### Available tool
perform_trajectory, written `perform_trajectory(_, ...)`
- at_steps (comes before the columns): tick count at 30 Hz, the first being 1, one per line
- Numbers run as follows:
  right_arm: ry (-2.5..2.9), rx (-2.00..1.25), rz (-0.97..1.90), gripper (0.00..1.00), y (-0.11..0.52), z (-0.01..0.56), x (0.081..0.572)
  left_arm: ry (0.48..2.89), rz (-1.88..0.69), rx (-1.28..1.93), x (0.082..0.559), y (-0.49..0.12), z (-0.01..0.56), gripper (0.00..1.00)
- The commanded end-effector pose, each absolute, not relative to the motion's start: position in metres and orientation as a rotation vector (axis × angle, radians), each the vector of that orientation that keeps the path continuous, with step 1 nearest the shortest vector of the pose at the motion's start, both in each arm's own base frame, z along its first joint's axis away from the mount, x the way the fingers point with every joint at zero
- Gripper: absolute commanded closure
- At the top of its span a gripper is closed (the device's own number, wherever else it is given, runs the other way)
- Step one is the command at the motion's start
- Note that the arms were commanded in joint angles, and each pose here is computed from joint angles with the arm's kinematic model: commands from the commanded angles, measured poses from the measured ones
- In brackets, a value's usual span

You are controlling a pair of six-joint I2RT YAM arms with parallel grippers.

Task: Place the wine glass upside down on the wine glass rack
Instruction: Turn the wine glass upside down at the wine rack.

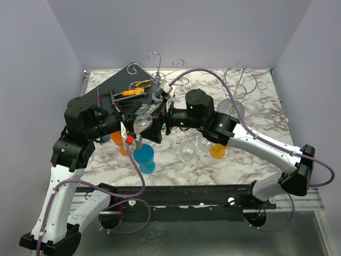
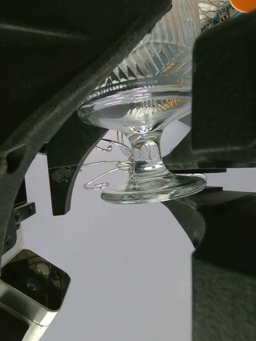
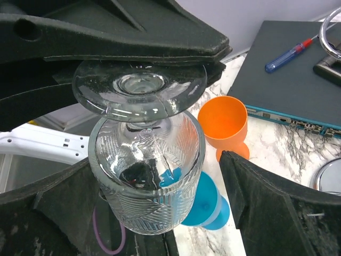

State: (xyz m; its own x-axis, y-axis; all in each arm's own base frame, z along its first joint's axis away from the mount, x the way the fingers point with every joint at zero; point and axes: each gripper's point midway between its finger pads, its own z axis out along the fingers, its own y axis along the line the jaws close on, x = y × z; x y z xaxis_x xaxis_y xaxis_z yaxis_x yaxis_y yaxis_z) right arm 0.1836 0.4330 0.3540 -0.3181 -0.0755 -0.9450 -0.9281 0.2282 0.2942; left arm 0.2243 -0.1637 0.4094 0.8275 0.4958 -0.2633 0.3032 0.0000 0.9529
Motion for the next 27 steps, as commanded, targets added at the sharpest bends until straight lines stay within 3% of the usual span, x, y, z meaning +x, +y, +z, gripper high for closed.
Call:
perform_trajectory(1, 1.57, -0.974, 1.239, 0.06, 0.434, 0.358, 0.178, 0.498, 0.175, 1.59, 0.211, -0.174, 0.434, 1.0)
perform_trajectory(10, 1.606, -0.964, 1.266, 0.08, 0.428, 0.343, 0.171, 0.462, 0.211, 1.6, 0.213, -0.174, 0.435, 1.0)
perform_trajectory(12, 1.587, -0.945, 1.258, 0.12, 0.427, 0.349, 0.174, 0.455, 0.205, 1.597, 0.21, -0.174, 0.437, 1.0)
perform_trajectory(23, 1.475, -0.882, 1.234, 0.58, 0.427, 0.369, 0.184, 0.469, 0.126, 1.587, 0.202, -0.178, 0.429, 1.0)
perform_trajectory(25, 1.469, -0.89, 1.225, 0.69, 0.428, 0.369, 0.184, 0.471, 0.12, 1.589, 0.202, -0.179, 0.427, 1.0)
perform_trajectory(27, 1.468, -0.882, 1.212, 0.82, 0.426, 0.369, 0.186, 0.462, 0.129, 1.595, 0.204, -0.179, 0.424, 0.94)
